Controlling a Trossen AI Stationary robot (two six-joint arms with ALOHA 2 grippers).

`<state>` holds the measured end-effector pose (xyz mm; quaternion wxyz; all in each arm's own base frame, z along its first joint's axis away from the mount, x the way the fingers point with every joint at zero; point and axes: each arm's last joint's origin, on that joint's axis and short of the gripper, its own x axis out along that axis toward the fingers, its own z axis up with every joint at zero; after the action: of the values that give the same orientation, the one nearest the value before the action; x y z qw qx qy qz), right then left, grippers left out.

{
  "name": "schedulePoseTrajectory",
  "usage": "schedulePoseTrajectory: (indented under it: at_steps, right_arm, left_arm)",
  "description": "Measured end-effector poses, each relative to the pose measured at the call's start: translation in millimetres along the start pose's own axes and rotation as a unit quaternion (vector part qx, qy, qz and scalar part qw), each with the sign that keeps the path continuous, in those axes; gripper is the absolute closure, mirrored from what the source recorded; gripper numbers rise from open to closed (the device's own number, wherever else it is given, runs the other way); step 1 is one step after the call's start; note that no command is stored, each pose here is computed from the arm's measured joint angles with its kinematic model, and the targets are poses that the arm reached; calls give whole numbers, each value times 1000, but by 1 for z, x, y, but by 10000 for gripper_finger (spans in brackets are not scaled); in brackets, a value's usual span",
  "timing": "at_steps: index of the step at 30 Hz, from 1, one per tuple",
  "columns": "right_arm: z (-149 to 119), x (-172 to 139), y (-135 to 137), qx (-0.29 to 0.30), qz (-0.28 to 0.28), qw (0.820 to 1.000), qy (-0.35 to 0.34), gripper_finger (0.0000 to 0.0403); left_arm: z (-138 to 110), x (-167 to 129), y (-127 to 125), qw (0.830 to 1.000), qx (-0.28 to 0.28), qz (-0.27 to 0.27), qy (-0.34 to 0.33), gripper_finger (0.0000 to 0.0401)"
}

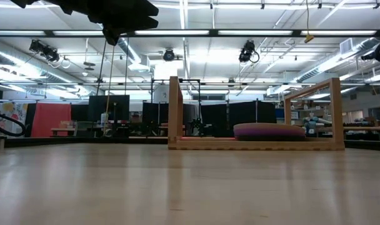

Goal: Place and stack plates onto a shelf
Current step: Stack the large dark blue plate on top of the large purple plate on the shelf

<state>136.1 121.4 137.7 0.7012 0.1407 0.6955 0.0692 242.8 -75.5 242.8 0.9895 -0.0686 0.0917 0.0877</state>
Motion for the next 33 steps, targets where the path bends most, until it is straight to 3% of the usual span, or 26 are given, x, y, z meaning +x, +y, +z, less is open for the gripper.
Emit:
schedulePoseTrajectory:
  at_steps: [10, 13, 17, 21, 26, 33]
  right_arm:
    - [4, 0, 4, -47, 19, 998, -24, 386]
    - [7, -1, 5, -55, 17, 997, -42, 388]
    - [19, -3, 8, -74, -3, 988, -134, 377]
    - [39, -11, 10, -87, -17, 962, -259, 388]
    - [69, -30, 7, -54, -19, 912, -406, 389]
    - [104, -66, -8, -32, -61, 866, -495, 385]
  left_arm:
    - [0, 0, 0, 1000, 0, 0, 0, 255]
    - [0, 0, 0, 1000, 0, 0, 0, 255]
    - [0, 0, 0, 1000, 0, 0, 0, 255]
    - [0, 0, 0, 1000, 0, 0, 0, 255]
    - [0, 0, 0, 1000, 0, 0, 0, 255]
    - [0, 0, 0, 1000, 0, 0, 0, 255]
